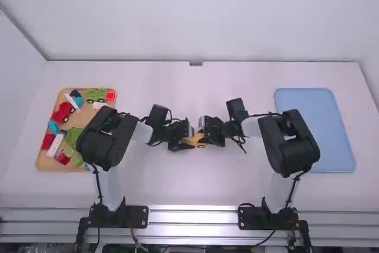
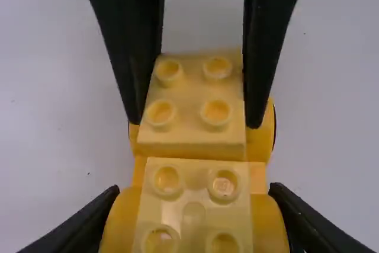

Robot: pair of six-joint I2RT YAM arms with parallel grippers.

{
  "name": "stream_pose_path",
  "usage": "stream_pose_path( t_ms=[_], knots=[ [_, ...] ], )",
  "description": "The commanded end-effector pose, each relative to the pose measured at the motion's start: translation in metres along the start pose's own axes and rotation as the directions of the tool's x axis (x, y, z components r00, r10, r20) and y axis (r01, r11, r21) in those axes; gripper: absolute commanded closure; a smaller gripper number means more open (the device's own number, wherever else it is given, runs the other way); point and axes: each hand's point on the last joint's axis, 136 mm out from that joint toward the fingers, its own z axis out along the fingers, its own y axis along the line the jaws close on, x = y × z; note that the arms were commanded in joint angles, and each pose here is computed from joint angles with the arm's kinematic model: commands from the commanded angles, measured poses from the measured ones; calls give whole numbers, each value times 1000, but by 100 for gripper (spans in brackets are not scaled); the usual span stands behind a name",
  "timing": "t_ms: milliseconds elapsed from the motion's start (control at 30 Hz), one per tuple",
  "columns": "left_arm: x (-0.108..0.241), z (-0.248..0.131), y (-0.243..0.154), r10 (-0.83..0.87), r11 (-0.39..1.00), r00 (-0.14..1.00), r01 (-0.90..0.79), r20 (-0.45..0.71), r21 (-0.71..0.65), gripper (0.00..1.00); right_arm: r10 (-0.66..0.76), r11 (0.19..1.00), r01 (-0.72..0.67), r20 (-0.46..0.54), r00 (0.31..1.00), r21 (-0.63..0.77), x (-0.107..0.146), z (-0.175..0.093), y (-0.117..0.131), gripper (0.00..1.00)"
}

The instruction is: Assemble lego blocks to make yellow taxi

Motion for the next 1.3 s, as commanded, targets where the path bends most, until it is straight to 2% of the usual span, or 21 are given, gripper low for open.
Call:
stream_pose_path(
  t_ms=[0,100,167,200,233,267,300,433,600,667,700,733,767,800,833,933,1033,1267],
  knots=[
    [10,2,-7,-15,1000,999,16,-34,15,54,2,1000,-1,-38,999,17,8,2,-6,76],
    [11,4,-9,-15,1000,999,16,-40,20,54,-1,1000,2,-36,999,23,7,1,-9,78],
    [12,4,-8,-16,1000,999,17,-45,17,54,-2,1000,3,-39,999,25,7,1,-9,73],
    [14,3,-8,-18,1000,998,19,-57,11,54,-3,1000,4,-38,999,22,7,2,-9,57],
    [14,3,-8,-18,1000,998,19,-60,10,55,-3,1000,4,-39,999,24,7,1,-9,47],
    [14,3,-7,-19,1000,998,20,-60,10,55,-5,1000,6,-38,999,24,7,1,-9,44],
    [14,3,-7,-21,1000,998,21,-56,9,55,-5,1000,6,-35,999,22,7,1,-9,34],
    [14,4,-8,-16,1000,998,17,-59,12,55,-20,1000,20,1,1000,14,-3,-1,-8,31],
    [13,4,-8,-15,1000,998,16,-58,12,55,-77,997,77,87,993,6,-29,-24,-3,31],
    [13,4,-8,-15,1000,998,16,-58,12,55,-117,993,118,116,986,-1,-36,-35,3,34],
    [13,4,-8,-15,1000,998,16,-58,12,55,-134,991,135,122,984,-1,-38,-40,5,50],
    [13,4,-8,-15,1000,998,15,-58,12,55,-142,990,143,120,983,2,-37,-42,6,71],
    [13,4,-8,-14,1000,998,15,-58,12,55,-141,990,142,117,983,2,-36,-42,5,84],
    [13,4,-8,-14,1000,998,14,-57,10,55,-141,990,142,112,984,4,-36,-42,5,96],
    [13,4,-8,-13,1000,998,13,-56,11,55,-127,992,128,92,988,2,-32,-39,5,100],
    [12,4,-7,-11,1000,998,11,-54,9,55,-88,996,87,40,995,8,-24,-33,2,100],
    [13,4,-7,-10,1000,998,11,-55,8,56,-22,1000,23,-46,999,11,-9,-15,1,100],
    [12,5,-8,-11,1000,998,11,-55,10,57,39,998,-44,-125,991,-40,11,0,13,100]
  ],
)
